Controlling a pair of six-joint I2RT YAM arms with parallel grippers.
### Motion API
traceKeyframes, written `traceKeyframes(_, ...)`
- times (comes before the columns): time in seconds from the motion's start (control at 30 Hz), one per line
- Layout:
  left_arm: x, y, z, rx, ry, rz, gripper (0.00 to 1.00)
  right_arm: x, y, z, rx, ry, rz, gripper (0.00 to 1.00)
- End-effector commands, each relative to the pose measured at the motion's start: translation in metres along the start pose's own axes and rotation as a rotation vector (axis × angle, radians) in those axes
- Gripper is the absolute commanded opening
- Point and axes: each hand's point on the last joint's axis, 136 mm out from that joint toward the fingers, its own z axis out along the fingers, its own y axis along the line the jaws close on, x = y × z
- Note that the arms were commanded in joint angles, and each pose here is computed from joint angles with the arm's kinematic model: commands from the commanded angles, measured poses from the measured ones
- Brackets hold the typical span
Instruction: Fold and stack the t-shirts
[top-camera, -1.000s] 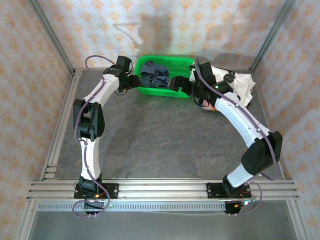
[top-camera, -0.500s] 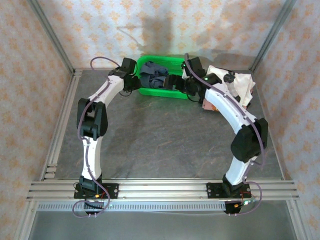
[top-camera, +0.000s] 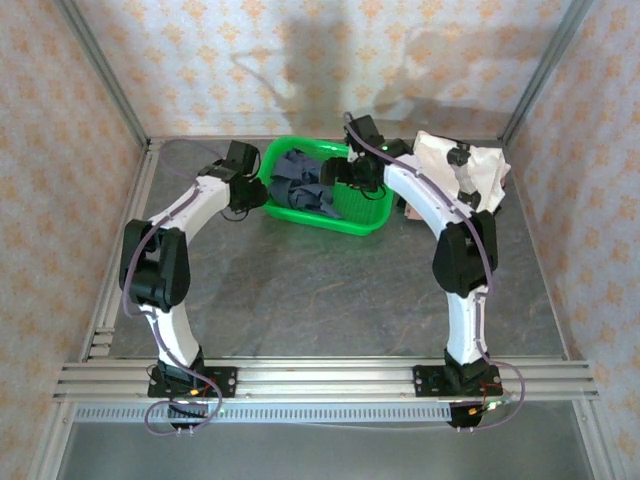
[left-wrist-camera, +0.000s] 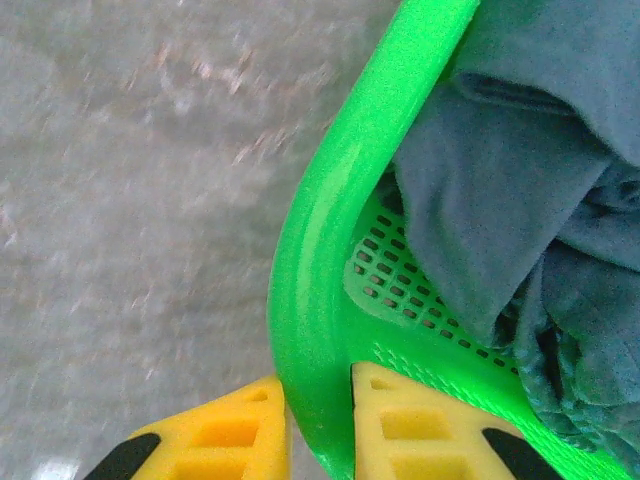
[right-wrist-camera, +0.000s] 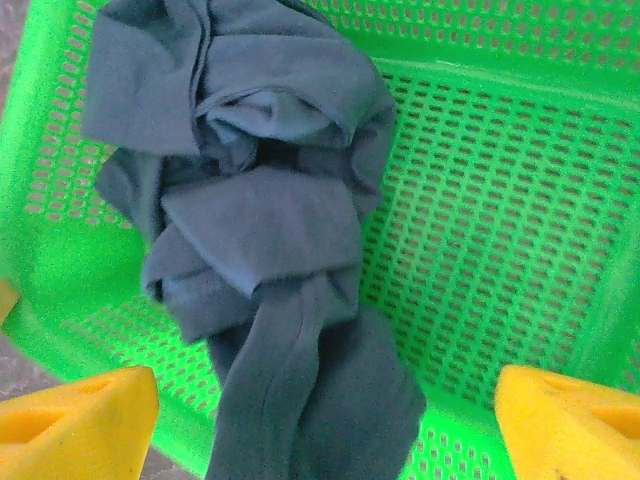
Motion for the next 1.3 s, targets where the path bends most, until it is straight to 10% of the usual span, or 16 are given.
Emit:
traceKeyframes(0.0,0.020,0.010,-0.013,-0.012,0.035,-0.044,0.18,0.022,0.031,0.013,-0.059,0.067,-0.081,0.87)
traceKeyframes(0.57,0.057,0.021,-0.026,0.056,0.049,-0.154,0.12,0.050,0.044,0.087,-0.081,0.070,0.099,0.66)
traceKeyframes(0.87,0.070,0.028,-0.023,0.096,0.060,-0.231,0.10,0.035,0.062,0.090,-0.148,0.034,0.178,0.12)
traceKeyframes(1.27,0.067,0.076,-0.023,0.060,0.027,-0.447,0.02,-0.088,0.157,-0.142,-0.486,-0.428,0.073,0.00)
